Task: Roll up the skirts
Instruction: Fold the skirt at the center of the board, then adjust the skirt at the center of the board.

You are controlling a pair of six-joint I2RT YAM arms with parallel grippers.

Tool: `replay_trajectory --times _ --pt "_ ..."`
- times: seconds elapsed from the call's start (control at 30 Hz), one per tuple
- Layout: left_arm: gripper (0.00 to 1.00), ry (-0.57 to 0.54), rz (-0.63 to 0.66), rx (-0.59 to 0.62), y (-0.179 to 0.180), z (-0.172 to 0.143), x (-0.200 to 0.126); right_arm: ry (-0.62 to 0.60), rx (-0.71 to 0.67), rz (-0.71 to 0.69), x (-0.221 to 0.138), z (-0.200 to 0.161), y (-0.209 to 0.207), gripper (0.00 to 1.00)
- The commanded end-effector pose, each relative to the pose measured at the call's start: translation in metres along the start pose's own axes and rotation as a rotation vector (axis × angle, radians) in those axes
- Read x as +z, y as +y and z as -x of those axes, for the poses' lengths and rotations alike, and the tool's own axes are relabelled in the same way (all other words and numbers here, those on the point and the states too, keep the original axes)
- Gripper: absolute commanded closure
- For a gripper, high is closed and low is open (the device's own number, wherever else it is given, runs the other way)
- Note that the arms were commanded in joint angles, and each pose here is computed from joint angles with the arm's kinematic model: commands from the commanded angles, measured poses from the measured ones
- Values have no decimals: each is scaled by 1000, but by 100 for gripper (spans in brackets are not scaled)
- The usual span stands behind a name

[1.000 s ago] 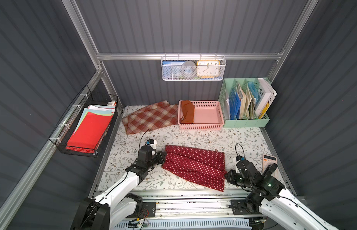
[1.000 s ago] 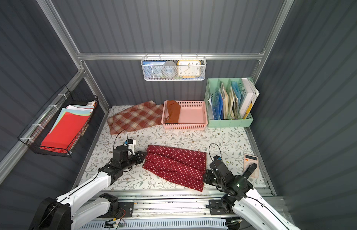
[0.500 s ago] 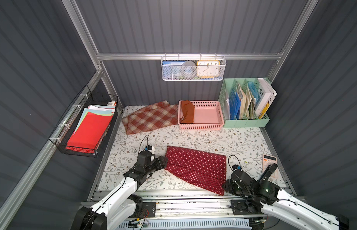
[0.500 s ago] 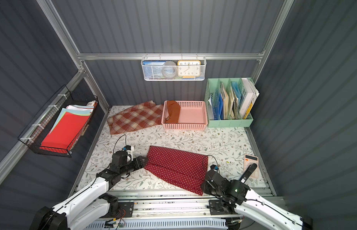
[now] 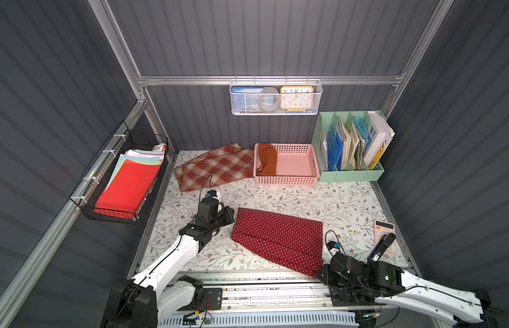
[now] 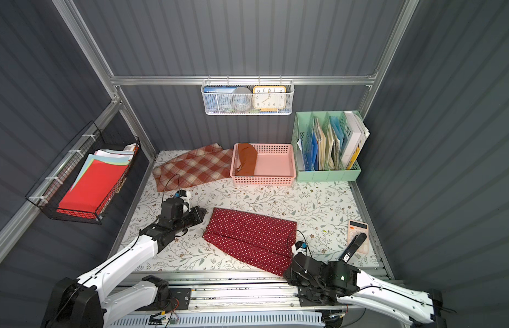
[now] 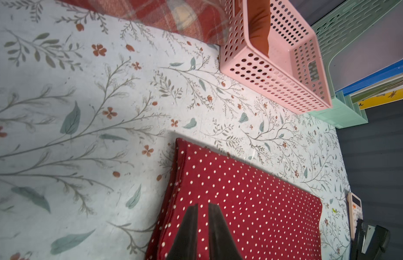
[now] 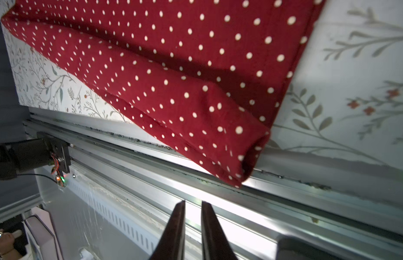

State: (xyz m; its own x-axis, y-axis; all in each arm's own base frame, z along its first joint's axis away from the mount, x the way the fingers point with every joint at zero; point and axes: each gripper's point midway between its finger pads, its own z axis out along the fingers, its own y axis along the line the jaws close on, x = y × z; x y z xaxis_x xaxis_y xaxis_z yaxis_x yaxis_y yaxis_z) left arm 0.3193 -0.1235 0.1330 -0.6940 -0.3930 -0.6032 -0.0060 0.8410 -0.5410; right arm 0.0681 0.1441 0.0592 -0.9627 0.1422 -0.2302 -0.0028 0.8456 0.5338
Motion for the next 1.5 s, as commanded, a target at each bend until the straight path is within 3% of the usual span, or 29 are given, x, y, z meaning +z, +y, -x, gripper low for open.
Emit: replay_trajectory --times 0.0,0.13,0.33,0.37,0.4,0.43,0.5,0.53,0.63,0.7,0.93,1.03,1.13,1.2,1.3,1.47 --pt "96 11 -50 25 -13 8 13 -219 -25 -25 -28 41 8 76" --pt "97 53 -123 1 -25 8 43 -435 -107 -123 -37 85 19 68" --pt "99 128 -183 -4 -38 3 80 -492 -150 -327 -21 125 30 66" --pt "98 136 -175 1 -38 3 86 -491 -142 -380 -21 133 26 62" --pt "94 160 -146 -3 -33 0 91 -492 -145 -421 -20 141 23 54" --pt "82 187 -109 -18 -26 -4 95 -496 -133 -459 -20 149 17 47" --pt "48 186 6 -40 -7 -3 99 -464 -92 -518 -15 161 0 41" --pt "41 181 44 -42 0 -3 99 -445 -67 -526 -11 163 -7 41" --pt "34 185 172 -37 23 -7 96 -401 -6 -491 7 164 -20 40" --pt "33 206 185 -15 27 -11 98 -378 6 -467 18 163 -23 40" --pt "38 335 189 -17 42 -47 115 -256 52 -488 49 156 -41 43" --pt "45 390 164 -20 44 -63 117 -205 75 -493 60 150 -48 48" --pt "62 383 126 -20 38 -62 118 -191 81 -478 64 150 -47 64" --pt "82 369 99 -19 32 -58 118 -193 79 -473 61 151 -45 83" --pt "100 340 30 -7 17 -50 117 -218 69 -478 57 156 -46 100" --pt "100 277 -55 -24 -2 -36 110 -270 59 -495 48 182 -44 100"
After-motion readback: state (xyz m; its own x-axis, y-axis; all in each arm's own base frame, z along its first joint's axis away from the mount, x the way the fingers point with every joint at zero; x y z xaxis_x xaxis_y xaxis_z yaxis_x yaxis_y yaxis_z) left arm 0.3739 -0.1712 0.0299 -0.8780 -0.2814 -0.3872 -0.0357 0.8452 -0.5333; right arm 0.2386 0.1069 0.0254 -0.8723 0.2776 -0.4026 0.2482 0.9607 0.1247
